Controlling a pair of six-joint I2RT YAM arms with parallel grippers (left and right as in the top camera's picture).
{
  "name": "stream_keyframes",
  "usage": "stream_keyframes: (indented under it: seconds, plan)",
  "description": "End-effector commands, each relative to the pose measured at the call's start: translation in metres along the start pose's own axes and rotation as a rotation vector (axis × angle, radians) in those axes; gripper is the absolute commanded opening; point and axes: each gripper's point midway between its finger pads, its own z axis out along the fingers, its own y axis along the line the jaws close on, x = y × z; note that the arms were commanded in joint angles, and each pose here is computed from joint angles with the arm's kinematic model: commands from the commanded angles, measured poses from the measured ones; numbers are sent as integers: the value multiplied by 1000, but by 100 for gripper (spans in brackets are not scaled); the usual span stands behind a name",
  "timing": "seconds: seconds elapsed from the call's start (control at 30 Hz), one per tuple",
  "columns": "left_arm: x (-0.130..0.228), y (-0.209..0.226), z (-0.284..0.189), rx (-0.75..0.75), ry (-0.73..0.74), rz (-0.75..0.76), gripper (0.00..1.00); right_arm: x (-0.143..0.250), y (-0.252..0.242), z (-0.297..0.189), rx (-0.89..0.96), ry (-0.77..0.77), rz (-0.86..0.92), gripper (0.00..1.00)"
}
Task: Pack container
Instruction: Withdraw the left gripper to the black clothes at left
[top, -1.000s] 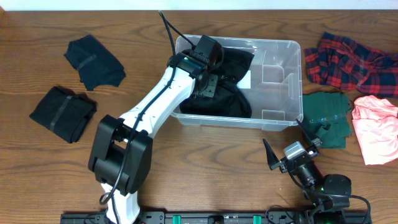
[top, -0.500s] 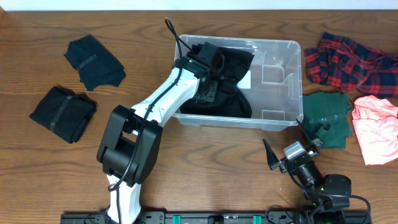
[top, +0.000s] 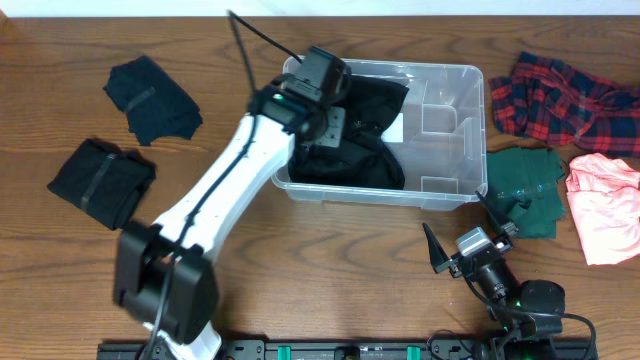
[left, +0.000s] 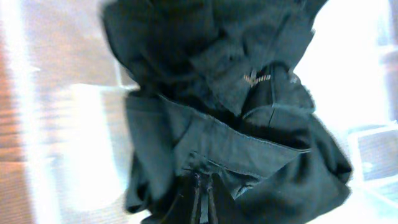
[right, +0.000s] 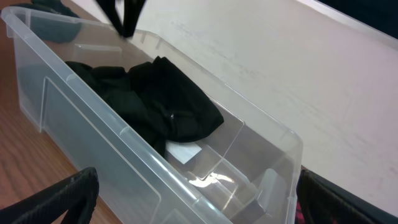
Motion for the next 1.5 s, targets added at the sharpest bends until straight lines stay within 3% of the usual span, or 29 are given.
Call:
stream_keyframes:
  seconds: [0.0, 0.3, 0.6, 0.93, 0.97, 1.03, 1.23, 1.47]
  plan:
    - [-18, 17, -21, -11, -62, -49, 7, -1, 2, 0, -10, -6, -11, 99]
    - [-19, 120, -48, -169, -70, -240, 7, -1, 3, 0, -11, -6, -11, 99]
    - [20, 247, -72, -376, -8, -525, 7, -1, 2, 0, -11, -5, -11, 99]
    - [73, 323, -79, -496, 38, -804, 15, -1, 2, 0, -11, -5, -11, 99]
    - [80, 326, -78, -503, 48, -817, 23, -1, 3, 0, -11, -5, -11, 99]
    - [90, 332, -75, -518, 63, -834, 27, -1, 2, 0, -11, -5, -11, 99]
    - [117, 352, -59, -584, 43, -969, 83, -1, 2, 0, -11, -5, -11, 99]
    - [128, 362, -39, -593, -19, -1027, 88, -1, 2, 0, -11, -5, -11, 99]
